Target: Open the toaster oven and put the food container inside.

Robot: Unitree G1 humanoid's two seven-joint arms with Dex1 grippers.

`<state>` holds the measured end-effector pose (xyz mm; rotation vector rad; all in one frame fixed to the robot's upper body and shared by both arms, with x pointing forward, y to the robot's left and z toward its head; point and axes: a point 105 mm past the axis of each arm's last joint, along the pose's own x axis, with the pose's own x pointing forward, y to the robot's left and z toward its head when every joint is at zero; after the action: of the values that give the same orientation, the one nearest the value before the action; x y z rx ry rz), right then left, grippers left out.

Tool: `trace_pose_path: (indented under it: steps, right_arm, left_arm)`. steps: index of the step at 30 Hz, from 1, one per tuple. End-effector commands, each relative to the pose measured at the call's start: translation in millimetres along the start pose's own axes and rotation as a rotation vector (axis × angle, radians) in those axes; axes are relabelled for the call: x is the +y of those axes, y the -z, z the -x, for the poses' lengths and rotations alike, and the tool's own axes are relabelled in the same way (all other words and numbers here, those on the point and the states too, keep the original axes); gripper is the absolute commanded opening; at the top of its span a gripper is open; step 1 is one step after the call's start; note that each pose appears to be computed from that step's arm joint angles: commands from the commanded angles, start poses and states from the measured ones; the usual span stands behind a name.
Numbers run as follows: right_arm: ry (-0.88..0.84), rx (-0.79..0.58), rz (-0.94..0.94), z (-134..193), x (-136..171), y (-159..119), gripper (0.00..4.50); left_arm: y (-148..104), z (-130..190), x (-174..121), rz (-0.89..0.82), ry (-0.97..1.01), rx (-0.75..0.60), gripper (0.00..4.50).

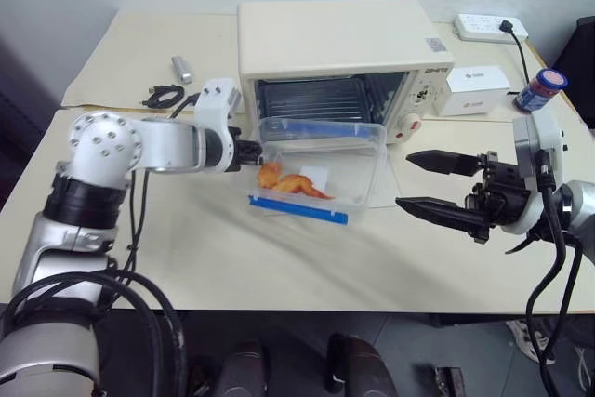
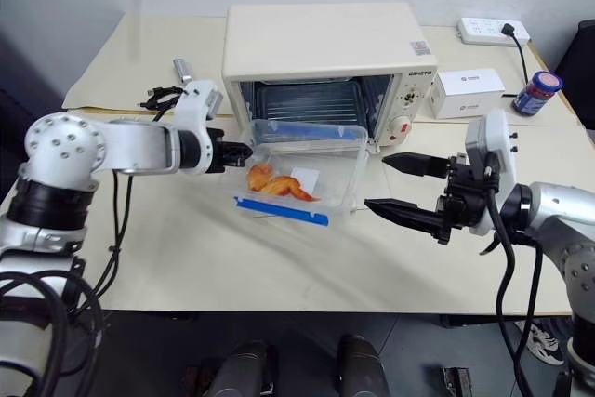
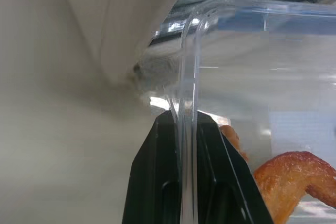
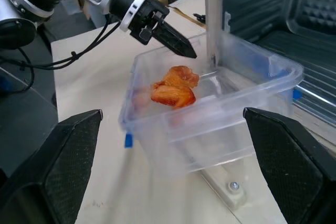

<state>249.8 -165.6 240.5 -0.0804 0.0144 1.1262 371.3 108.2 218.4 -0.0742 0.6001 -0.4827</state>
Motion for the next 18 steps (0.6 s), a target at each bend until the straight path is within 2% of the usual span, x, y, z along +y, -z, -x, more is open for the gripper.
trace_pose_path:
  steps: [1, 5, 8, 12, 14, 18]
  right_arm:
    - [0.031, -0.02, 0.056, 7, 4, -10, 4.5]
    - [0.09, -0.019, 0.048, 12, -1, -4, 4.5]
    - [0.127, -0.002, 0.05, 15, -6, 4, 4.5]
    - [0.158, 0.0, 0.041, 17, -11, 8, 4.5]
    - [0.142, -0.005, 0.024, 18, -9, 7, 4.11]
    - [0.051, -0.012, -0.003, 14, 9, 3, 2.86]
  left_arm:
    - [-6, -5, -1, -0.024, -0.001, 0.001, 0.72]
    - [-13, -10, -8, -0.038, 0.026, -0.003, 1.85]
    - [-30, 0, -16, -0.045, 0.081, -0.089, 2.72]
    - [-59, 35, -27, -0.043, 0.219, -0.291, 2.72]
    - [-64, 55, -31, -0.021, 0.317, -0.365, 2.77]
    - [-53, 101, -37, -0.079, 0.554, -0.464, 1.86]
